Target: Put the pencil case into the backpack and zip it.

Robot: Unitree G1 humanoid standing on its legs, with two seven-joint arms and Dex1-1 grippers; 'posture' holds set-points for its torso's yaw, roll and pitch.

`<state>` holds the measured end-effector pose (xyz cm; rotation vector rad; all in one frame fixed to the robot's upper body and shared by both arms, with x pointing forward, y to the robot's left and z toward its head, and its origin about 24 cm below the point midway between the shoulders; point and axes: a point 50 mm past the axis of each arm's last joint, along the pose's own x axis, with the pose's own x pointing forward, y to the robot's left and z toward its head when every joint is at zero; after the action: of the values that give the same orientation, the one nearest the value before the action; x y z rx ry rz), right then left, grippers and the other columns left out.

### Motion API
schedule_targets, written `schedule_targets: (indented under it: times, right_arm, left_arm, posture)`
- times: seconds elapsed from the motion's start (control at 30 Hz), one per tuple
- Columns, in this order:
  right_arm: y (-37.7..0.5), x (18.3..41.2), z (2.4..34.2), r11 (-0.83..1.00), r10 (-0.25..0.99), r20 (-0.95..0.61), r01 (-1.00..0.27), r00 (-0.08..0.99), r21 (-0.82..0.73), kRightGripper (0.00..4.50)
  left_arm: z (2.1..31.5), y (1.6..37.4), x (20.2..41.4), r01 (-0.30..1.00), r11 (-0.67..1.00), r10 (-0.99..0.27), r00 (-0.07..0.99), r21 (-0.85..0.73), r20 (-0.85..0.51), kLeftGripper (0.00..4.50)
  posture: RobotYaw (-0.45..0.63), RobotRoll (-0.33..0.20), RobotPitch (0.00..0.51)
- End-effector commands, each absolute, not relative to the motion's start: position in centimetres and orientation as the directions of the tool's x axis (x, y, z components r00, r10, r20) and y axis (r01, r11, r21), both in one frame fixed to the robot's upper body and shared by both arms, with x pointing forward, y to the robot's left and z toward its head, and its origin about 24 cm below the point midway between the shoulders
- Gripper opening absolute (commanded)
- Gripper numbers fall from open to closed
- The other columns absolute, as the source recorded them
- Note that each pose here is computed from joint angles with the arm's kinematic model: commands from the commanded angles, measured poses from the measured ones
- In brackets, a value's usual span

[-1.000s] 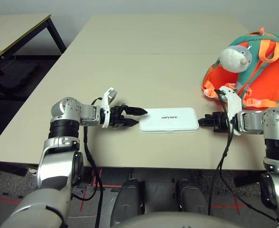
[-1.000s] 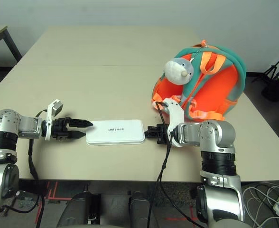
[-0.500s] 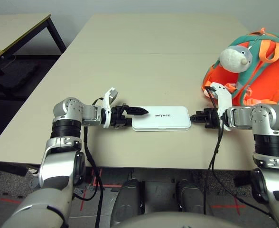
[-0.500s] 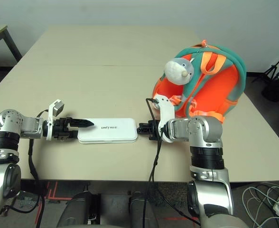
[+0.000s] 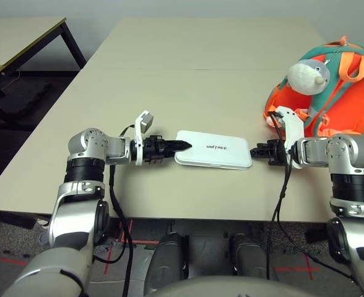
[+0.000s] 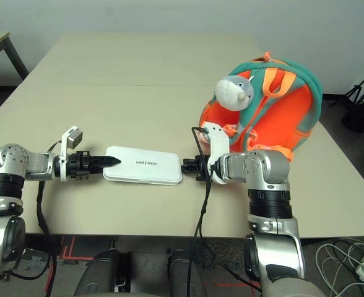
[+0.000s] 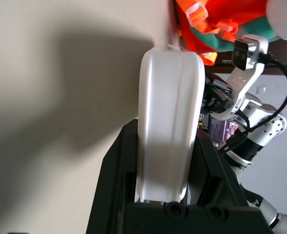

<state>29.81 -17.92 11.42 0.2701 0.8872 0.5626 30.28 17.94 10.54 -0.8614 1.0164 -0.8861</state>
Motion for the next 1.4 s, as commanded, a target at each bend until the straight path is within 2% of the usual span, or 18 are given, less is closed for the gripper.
schedule_targets:
  times: [0.03, 0.17, 0.3, 0.47, 0.67, 0.8, 0.9, 1.1, 1.4]
  right_arm:
    - [-17.4, 29.4, 12.9, 0.778, 0.628, -0.582, -0.436, 0.516, 0.452, 0.65]
    - [-18.0, 27.9, 15.5, 0.758, 0.652, -0.509, -0.51, 0.562, 0.407, 1.83]
    - [-18.9, 25.2, 17.8, 0.748, 0.661, -0.444, -0.577, 0.605, 0.327, 3.13]
    - [-21.1, 22.1, 20.1, 0.785, 0.618, -0.333, -0.581, 0.712, 0.214, 4.5]
    - [-23.3, 20.6, 22.9, 0.861, 0.506, -0.26, -0.501, 0.822, 0.093, 4.5]
    - [-24.7, 20.6, 24.4, 0.935, 0.34, -0.235, -0.354, 0.911, -0.018, 4.5]
    - [-25.4, 21.3, 25.1, 0.969, 0.234, -0.202, -0.245, 0.951, -0.029, 4.5]
    - [-25.6, 23.2, 25.1, 0.982, 0.16, -0.175, -0.175, 0.971, -0.074, 4.5]
    - [-24.4, 25.2, 23.3, 0.98, 0.181, -0.198, -0.194, 0.963, -0.051, 4.5]
  left_arm:
    - [11.2, 17.9, 30.0, 0.247, 0.424, -0.897, 0.249, -0.871, -0.366, 1.44]
    - [14.4, 19.0, 30.3, 0.346, 0.434, -0.89, 0.307, -0.832, -0.337, 1.43]
    - [17.2, 20.1, 30.4, 0.426, 0.447, -0.881, 0.365, -0.787, -0.302, 1.34]
    - [20.6, 21.5, 30.7, 0.492, 0.475, -0.849, 0.475, -0.729, -0.233, 1.34]
    - [22.2, 21.8, 31.3, 0.521, 0.497, -0.807, 0.572, -0.694, -0.149, 1.34]
    - [21.9, 21.2, 31.7, 0.522, 0.49, -0.804, 0.58, -0.698, -0.131, 1.34]
    - [21.4, 20.7, 32.0, 0.514, 0.488, -0.805, 0.578, -0.706, -0.136, 1.34]
    - [21.1, 19.9, 32.6, 0.503, 0.478, -0.804, 0.581, -0.72, -0.127, 1.34]
    - [20.7, 20.0, 32.0, 0.477, 0.485, -0.796, 0.588, -0.733, -0.144, 1.34]
  posture:
    - [-0.03, 0.0, 0.081]
    - [-0.02, 0.0, 0.088]
    - [-0.04, 0.0, 0.095]
    - [-0.08, 0.0, 0.11]
    - [-0.12, 0.0, 0.119]
    - [-0.15, 0.0, 0.12]
    - [-0.16, 0.0, 0.118]
    - [-0.15, 0.0, 0.118]
    - [-0.09, 0.0, 0.14]
